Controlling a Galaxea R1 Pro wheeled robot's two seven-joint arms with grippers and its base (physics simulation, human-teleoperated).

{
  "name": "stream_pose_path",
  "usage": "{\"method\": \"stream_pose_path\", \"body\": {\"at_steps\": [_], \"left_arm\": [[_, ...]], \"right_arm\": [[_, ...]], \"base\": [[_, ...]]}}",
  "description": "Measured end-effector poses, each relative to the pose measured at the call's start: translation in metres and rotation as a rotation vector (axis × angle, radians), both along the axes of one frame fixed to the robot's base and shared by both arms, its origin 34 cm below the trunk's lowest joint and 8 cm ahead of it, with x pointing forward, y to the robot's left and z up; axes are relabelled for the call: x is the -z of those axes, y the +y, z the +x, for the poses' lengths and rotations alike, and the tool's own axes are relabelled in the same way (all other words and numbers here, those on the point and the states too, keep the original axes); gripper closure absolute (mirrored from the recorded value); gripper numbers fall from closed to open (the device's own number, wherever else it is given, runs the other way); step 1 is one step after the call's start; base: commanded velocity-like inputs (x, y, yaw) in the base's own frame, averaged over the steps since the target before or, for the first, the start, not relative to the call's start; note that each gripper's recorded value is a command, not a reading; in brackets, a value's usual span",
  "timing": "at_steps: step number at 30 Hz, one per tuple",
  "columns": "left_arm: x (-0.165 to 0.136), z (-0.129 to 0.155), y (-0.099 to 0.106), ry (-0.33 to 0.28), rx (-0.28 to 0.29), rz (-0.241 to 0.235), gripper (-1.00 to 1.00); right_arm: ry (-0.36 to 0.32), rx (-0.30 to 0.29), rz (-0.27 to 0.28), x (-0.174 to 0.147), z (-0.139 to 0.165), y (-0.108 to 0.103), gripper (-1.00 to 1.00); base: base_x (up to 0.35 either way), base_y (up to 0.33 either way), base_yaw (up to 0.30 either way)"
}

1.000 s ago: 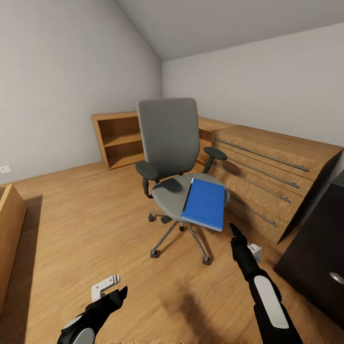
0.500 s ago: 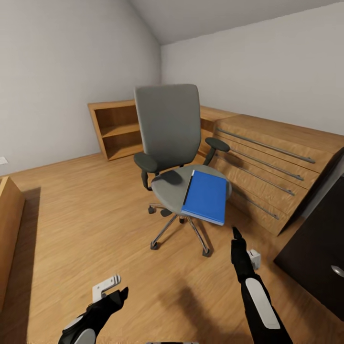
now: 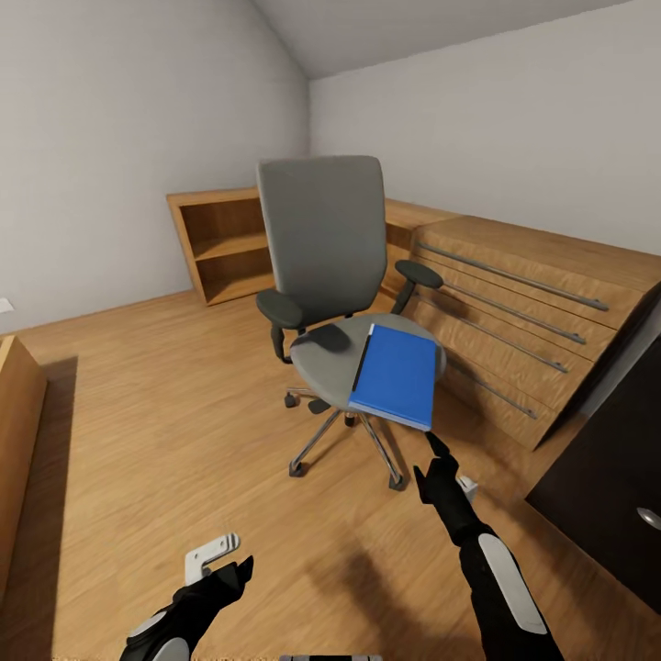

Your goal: In the bedroom, organize the workspace by keeping the computer under the desk, ensuring the monitor is on the desk, placing the keyboard on the desk next to the monitor, placing the mouse on the desk next to the keyboard, moving the folder from the swivel chair onto the desk next to the mouse, stacking the notebook on top of the folder with the pen on top of the notebook, and positioning the swivel chair next to the desk.

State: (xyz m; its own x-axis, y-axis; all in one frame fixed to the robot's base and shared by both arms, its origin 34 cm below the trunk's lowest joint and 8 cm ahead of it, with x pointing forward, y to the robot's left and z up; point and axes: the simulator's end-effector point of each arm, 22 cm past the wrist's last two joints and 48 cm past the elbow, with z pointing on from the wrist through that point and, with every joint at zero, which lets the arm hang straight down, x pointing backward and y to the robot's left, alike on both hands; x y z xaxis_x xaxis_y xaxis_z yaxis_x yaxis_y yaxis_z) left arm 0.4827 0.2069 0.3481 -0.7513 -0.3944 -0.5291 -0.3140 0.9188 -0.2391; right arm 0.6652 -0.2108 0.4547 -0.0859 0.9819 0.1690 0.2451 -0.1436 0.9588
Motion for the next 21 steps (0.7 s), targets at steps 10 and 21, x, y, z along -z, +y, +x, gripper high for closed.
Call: {"method": "stream_pose_path", "body": {"at_steps": [10,21], "left_arm": [[0.009,-0.003,0.000,0.021,0.000,0.000,-1.00],[0.010,-0.004,0.000,0.023,0.000,0.001,-1.00]], "right_arm": [[-0.027,0.007,0.002,0.001,0.002,-0.001,-1.00],[-0.105,-0.081,-0.034,-0.018,0.004,0.035,-1.00]], "base": [[0.000,0.000,0.000],[0.000,0.000,0.000]]}}
